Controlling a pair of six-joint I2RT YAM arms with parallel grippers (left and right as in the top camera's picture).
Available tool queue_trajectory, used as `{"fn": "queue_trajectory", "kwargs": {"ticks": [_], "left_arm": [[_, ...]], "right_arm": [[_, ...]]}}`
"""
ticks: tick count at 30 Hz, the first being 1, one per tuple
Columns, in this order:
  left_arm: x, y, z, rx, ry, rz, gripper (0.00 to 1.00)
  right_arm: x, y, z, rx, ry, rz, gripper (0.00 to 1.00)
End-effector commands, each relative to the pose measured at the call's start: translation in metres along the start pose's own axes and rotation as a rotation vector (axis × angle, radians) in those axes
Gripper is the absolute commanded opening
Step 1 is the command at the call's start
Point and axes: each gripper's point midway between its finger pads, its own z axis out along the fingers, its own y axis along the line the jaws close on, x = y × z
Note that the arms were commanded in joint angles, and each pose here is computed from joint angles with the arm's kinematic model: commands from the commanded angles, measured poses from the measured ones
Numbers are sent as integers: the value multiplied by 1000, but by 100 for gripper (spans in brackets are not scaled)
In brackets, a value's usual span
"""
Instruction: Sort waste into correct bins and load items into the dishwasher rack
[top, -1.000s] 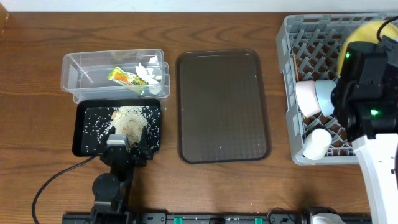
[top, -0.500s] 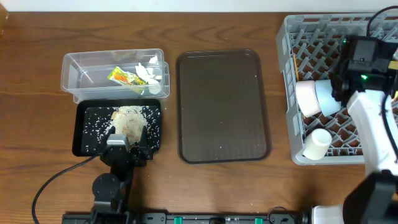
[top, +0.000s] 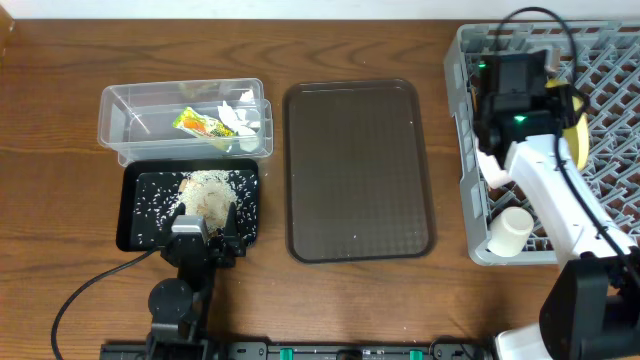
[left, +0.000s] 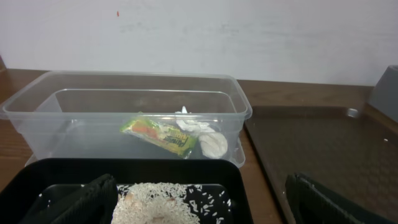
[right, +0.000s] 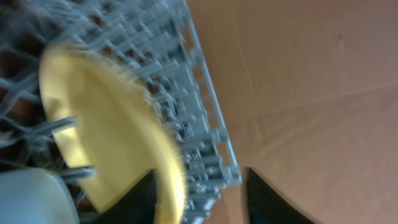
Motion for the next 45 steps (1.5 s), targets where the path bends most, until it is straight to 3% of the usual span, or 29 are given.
{"fn": "queue_trajectory", "kwargs": {"ticks": [1,9,13,16,17,19,24,31,38,45], "left_arm": [[17,2,2,-7,41,8,89],[17,2,2,-7,41,8,89],[17,2,2,-7,41,8,89],[17,2,2,-7,41,8,89],[17,2,2,-7,41,8,89],[17,2,2,-7,41,8,89],[17,2,2,-7,41,8,89],[17,2,2,-7,41,8,89],[17,2,2,-7,41,8,89],[17,2,2,-7,41,8,89]], "right_arm": [[-13,11,-21,-10,-55,-127,63],[-25,30,-78,-140,-174,-49,73],[-19,49,-132,-497,-242,27,73],[-3,57,-195,-879,-246,110,75],[3,57,-221,-1026,-251,139,77],[11,46,-269,-1292,-278,182,99],[25,0,-330,-1602,-359,273,99],[55,-35,-329,-1573,-411,277,99],[63,-79,-281,-1232,-531,338,99],[89,-93,-256,-1110,-552,346,99]]}}
